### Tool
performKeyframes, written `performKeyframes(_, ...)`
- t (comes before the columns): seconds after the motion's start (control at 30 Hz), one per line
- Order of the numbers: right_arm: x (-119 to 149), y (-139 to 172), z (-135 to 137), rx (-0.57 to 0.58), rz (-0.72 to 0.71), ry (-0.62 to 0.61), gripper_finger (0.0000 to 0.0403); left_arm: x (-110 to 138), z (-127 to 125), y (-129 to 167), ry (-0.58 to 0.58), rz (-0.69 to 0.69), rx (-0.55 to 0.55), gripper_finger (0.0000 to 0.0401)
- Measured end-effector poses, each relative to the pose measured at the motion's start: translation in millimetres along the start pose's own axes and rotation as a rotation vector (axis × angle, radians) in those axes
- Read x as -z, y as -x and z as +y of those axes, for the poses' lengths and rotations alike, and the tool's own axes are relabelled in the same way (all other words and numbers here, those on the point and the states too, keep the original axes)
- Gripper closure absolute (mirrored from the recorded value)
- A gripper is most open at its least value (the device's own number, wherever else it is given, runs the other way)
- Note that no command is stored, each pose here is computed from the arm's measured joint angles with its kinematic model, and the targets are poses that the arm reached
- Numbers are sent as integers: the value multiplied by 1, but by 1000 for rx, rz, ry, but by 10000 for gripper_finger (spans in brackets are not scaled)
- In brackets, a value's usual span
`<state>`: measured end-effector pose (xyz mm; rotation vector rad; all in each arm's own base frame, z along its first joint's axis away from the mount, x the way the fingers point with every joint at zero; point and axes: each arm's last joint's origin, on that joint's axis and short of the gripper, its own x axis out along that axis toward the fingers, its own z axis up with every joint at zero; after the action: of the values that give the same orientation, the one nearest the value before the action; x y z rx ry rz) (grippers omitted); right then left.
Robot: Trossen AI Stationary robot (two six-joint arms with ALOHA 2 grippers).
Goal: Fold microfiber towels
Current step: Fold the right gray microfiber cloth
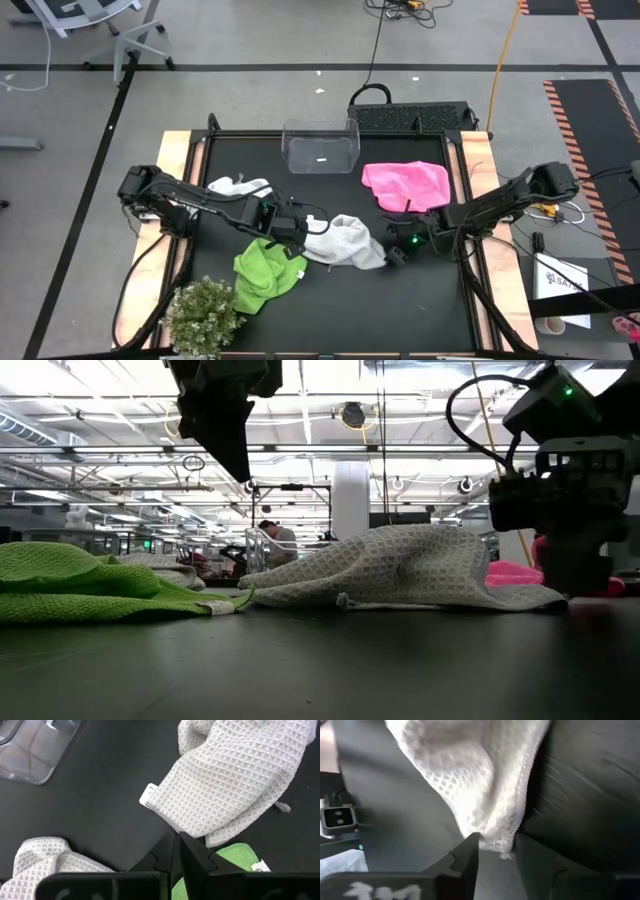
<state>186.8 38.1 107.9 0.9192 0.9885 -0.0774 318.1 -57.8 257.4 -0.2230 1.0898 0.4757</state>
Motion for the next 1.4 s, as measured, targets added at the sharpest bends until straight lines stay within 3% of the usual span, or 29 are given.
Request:
performKeyframes(0.23,-4,-18,-2,-17,-10,6,318,0,0,0,3,0,0,368)
performKeyframes(0.4,-5,-13,2,-43,-35,-3,392,0,0,0,3,0,0,368)
performKeyframes(0.5,-7,-4,6,-65,-57,-10,397,0,0,0,3,0,-1,368)
performKeyframes(0.83,-30,47,37,-335,-331,36,402,-5,3,-2,-48,-18,0,368)
performKeyframes(1.13,-42,83,40,-394,-602,47,402,-15,6,-10,-178,-86,-35,368)
performKeyframes(1.4,-52,101,39,-394,-804,52,402,-39,-2,-6,-178,-307,56,368)
